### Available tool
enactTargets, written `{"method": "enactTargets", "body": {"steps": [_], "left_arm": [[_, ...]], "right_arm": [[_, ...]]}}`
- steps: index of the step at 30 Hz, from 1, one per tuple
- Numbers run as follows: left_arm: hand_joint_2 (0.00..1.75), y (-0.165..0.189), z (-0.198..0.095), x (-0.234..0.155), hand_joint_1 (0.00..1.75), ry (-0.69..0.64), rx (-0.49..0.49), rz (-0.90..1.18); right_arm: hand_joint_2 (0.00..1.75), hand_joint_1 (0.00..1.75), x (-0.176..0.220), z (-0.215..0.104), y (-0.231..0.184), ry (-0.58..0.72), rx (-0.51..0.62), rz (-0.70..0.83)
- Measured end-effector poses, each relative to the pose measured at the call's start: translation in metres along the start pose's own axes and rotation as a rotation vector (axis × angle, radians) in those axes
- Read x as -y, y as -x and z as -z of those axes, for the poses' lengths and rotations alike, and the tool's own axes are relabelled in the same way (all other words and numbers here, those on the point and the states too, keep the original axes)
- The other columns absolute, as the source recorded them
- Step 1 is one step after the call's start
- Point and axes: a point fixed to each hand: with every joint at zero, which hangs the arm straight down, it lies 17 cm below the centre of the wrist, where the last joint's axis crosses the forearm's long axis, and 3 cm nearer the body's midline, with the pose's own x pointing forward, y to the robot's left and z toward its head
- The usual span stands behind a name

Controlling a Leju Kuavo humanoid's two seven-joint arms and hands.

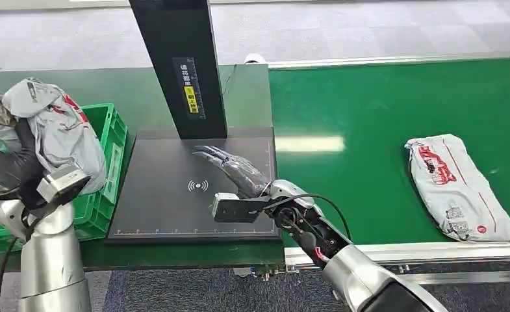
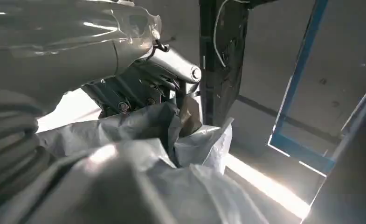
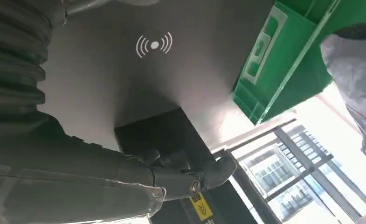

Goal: Moved the parcel from conveyor to table for the left to box.

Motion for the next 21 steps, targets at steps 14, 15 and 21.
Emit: {"method": "enactTargets", "body": {"steps": [14, 15, 21], "left_arm": [[1.75, 0.162, -0.043, 0.06, 1.45, 0.376, -0.302, 0.476], [1.75, 0.173, -0.05, 0.059, 0.02, 0.39, -0.34, 0.495], [1.75, 0.198, -0.051, 0.025, 0.0, 0.346, -0.354, 0.531]], "right_arm": [[1.75, 0.0, -0.007, -0.008, 0.016, -0.031, -0.051, -0.027], [1.75, 0.0, -0.008, -0.009, 0.017, -0.034, -0.054, -0.028], [1.75, 0.0, -0.013, -0.011, 0.021, -0.055, -0.063, -0.035]]}}
